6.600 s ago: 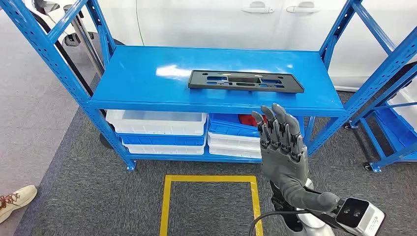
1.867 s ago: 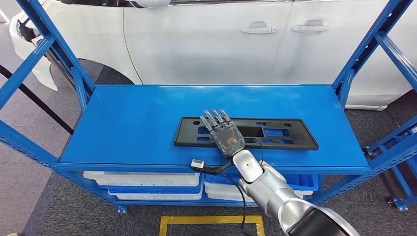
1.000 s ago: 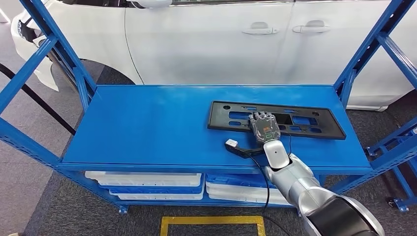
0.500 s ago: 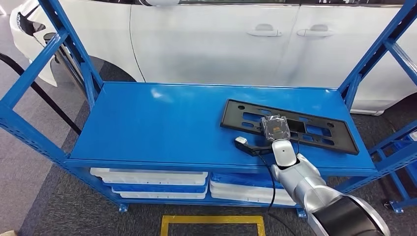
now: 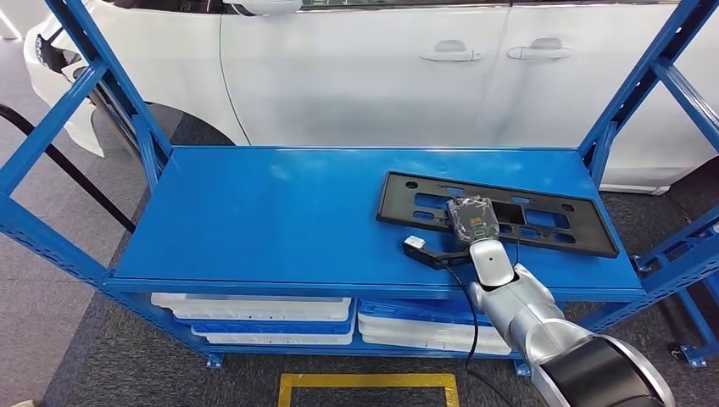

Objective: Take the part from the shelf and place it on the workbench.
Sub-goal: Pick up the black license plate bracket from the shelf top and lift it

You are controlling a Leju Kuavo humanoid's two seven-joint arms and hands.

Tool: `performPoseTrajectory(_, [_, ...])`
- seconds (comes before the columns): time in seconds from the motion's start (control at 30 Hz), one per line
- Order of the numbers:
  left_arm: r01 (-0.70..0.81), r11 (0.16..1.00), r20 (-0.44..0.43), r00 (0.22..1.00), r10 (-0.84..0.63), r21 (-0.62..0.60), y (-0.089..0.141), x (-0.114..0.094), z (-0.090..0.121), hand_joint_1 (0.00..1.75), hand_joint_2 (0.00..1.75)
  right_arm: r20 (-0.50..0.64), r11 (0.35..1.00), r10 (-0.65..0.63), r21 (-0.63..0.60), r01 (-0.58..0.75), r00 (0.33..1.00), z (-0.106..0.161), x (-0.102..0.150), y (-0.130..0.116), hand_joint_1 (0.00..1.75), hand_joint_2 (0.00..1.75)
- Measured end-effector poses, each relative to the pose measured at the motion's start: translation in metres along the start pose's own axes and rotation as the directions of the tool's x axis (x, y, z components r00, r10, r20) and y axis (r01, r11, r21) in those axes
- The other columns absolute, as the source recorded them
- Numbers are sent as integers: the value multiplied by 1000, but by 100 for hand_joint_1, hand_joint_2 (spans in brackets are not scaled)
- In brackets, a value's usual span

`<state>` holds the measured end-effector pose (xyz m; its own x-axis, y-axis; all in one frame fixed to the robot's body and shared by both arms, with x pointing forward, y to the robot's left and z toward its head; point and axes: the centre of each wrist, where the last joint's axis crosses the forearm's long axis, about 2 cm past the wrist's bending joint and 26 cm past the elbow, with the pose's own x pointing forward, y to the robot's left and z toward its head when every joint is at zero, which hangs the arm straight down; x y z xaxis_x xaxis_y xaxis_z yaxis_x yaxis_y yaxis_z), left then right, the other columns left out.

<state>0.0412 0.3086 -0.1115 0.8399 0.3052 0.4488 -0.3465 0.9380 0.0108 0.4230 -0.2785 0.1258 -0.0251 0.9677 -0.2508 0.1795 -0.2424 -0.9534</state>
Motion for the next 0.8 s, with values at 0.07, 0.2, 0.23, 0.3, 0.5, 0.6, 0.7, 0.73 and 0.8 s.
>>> performPoseTrajectory(0.07, [3,1000,-1,1000,-3,-5,0,0,0,0,175,77,991,-131,-22,133,988,-1,6,-3,175,175])
performPoseTrajectory(0.2, [4,1000,-2,1000,-4,-29,1,1,0,0,175,427,783,-497,-155,603,755,-7,31,-28,175,175])
performPoseTrajectory(0.23, [4,999,2,1000,-4,-32,0,3,-1,0,175,489,712,-528,-192,676,695,-11,36,-39,175,175])
performPoseTrajectory(0.3, [5,999,9,1000,-4,-36,0,7,-2,0,175,509,635,-567,-232,737,648,-15,42,-54,175,175])
performPoseTrajectory(0.5, [-10,997,33,999,13,-75,0,6,-2,0,175,592,238,-748,-182,954,300,-4,42,-89,175,175])
performPoseTrajectory(0.6, [-20,996,66,997,27,-91,-1,8,-3,0,175,713,-100,-696,25,995,-87,20,47,-130,175,175])
performPoseTrajectory(0.7, [-30,995,92,995,39,-94,-1,7,-3,0,175,783,-201,-529,257,945,-325,56,51,-167,175,175])
performPoseTrajectory(0.73, [-33,995,99,994,43,-94,-2,7,-2,0,175,792,-216,-475,318,923,-384,66,51,-178,175,175])
performPoseTrajectory(0.8, [-38,995,111,993,49,-94,-3,6,-2,0,175,791,-227,-382,422,878,-479,82,49,-195,175,175])
